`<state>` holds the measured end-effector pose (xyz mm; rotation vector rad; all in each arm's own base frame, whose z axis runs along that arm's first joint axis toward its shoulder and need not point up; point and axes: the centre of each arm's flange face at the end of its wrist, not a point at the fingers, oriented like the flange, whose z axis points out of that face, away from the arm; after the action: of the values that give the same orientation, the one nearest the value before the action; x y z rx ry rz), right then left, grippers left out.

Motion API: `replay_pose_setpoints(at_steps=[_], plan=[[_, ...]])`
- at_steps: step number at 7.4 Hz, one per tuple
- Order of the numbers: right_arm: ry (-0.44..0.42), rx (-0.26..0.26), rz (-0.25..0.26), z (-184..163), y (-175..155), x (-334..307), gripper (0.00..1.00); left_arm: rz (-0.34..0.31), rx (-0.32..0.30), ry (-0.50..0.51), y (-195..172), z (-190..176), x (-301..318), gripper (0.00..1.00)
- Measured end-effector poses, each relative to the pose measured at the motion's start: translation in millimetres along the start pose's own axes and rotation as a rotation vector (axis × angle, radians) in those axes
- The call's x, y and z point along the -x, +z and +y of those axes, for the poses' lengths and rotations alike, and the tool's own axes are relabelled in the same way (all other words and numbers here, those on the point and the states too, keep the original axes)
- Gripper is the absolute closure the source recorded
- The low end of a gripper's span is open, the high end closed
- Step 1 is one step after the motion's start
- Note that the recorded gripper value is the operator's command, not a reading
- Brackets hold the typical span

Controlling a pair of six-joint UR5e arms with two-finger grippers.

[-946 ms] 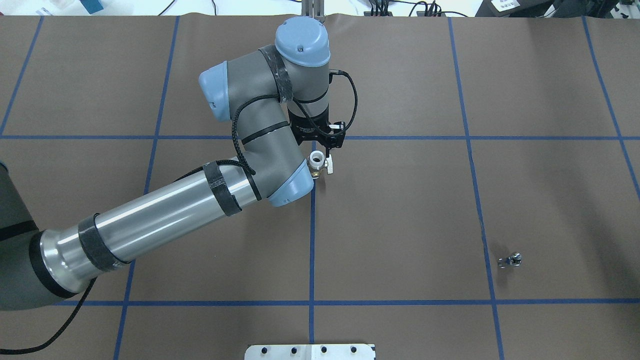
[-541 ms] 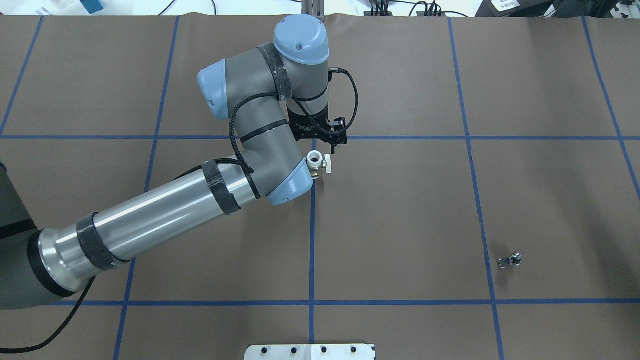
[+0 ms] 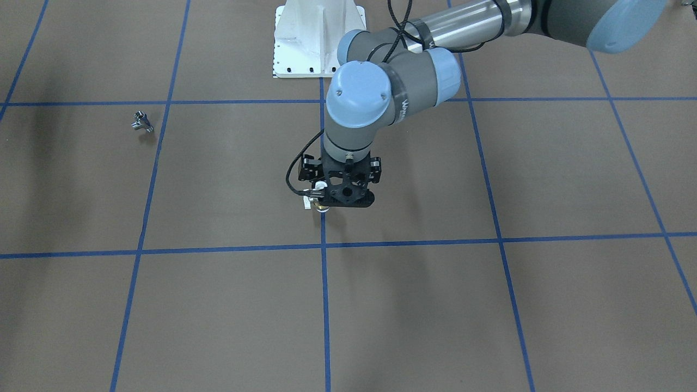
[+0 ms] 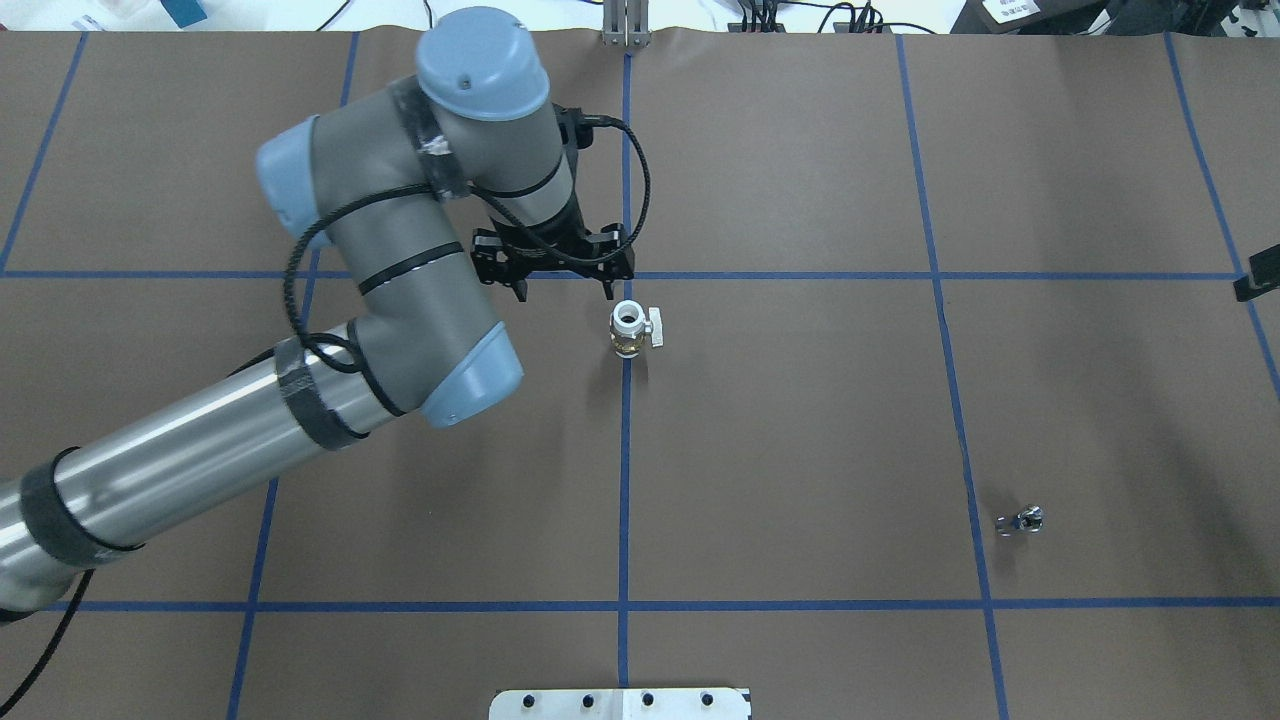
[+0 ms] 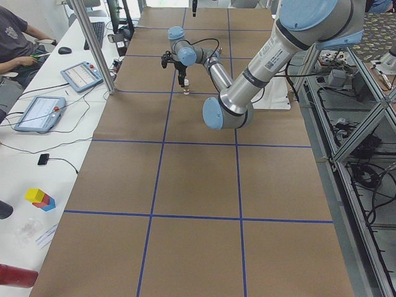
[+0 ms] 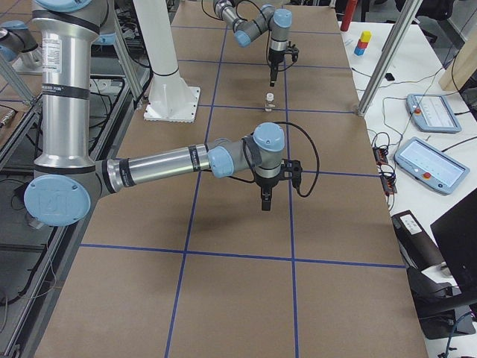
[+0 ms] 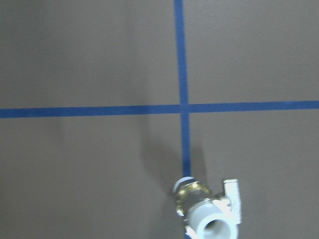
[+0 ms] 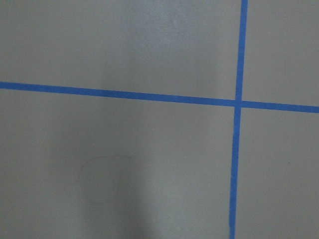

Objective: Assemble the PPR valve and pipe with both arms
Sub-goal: 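Raise the left gripper away while the right gripper reaches toward the silver fitting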

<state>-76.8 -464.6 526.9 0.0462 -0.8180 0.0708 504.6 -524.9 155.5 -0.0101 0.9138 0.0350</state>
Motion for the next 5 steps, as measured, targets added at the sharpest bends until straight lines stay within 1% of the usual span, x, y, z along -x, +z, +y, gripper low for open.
replay_pose_setpoints(at_steps=[1,2,3,4,5], plan=[[0.025,0.013,-0.036,16,13,32,0.01,0.001,-0.01,-0.012,-15,6,29,0.0],[0.042,0.04,-0.06,34,23,68,0.01,0.004,-0.011,-0.017,-28,8,53,0.0],[0.055,0.067,-0.074,56,31,106,0.01,0.006,-0.015,-0.01,-39,9,76,0.0],[0.075,0.074,-0.07,83,39,146,0.01,0.004,-0.024,-0.002,-48,7,96,0.0],[0.113,0.057,-0.064,112,52,181,0.03,0.0,-0.036,0.003,-55,1,110,0.0]])
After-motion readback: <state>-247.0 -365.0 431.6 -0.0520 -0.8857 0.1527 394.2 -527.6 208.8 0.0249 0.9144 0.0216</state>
